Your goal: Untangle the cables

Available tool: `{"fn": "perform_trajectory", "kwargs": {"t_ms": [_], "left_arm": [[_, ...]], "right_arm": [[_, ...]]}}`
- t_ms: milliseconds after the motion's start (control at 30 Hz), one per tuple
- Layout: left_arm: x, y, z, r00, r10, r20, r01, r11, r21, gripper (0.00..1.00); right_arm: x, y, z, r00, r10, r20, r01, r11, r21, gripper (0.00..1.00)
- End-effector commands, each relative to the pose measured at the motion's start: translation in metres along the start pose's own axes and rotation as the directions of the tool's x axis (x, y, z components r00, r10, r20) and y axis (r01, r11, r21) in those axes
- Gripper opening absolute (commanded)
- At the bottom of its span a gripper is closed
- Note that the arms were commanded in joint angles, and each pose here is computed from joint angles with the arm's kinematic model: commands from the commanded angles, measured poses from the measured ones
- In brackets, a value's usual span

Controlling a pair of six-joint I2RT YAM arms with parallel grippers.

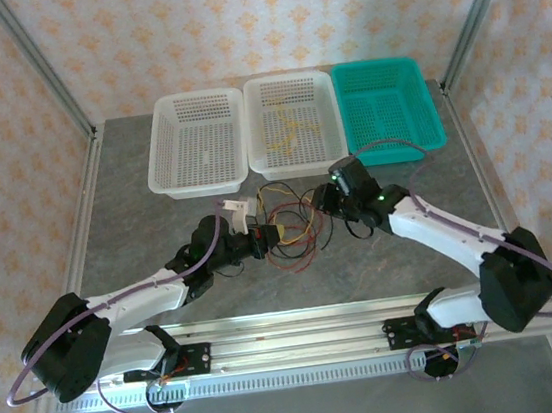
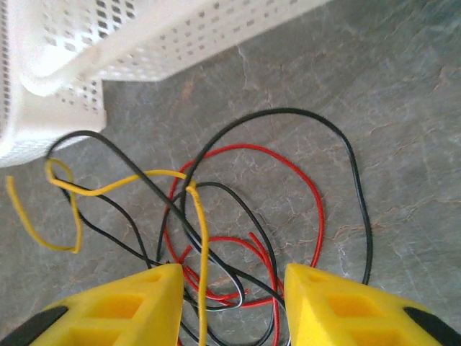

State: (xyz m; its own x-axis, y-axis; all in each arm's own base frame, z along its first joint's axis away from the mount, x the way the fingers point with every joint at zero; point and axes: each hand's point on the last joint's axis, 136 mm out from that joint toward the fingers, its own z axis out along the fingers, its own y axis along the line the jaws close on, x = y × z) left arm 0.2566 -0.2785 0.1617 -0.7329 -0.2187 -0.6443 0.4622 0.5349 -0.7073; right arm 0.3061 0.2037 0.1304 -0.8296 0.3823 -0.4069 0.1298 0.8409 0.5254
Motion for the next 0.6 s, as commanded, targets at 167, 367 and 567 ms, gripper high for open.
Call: {"fn": "perform_trajectory", "kwargs": {"t_ms": [167,367,567], "left_arm": [[0.001,-0.007,-0.001,1.000,0.004,0.009,-0.004,0.998,0.061,0.00],[0.001,-0.007,0.000,1.000,0.006,0.007,-0.006,0.998,0.063,0.00],[0.003,-0.002,0.001,1.000,0.013,0.000,-0.013,0.999,0.040,0.00]], "right_arm": [[0.003,0.011,0.030,0.998,0.044,-0.051,-0.046,0.998,-0.038,0.36],[0.007,0.013,0.039,0.996,0.051,-0.074,-0.055,0.997,-0.052,0.24],[-0.003,0.014,0.031,0.999,0.023,-0.024,-0.024,0.999,-0.047,0.03]]}}
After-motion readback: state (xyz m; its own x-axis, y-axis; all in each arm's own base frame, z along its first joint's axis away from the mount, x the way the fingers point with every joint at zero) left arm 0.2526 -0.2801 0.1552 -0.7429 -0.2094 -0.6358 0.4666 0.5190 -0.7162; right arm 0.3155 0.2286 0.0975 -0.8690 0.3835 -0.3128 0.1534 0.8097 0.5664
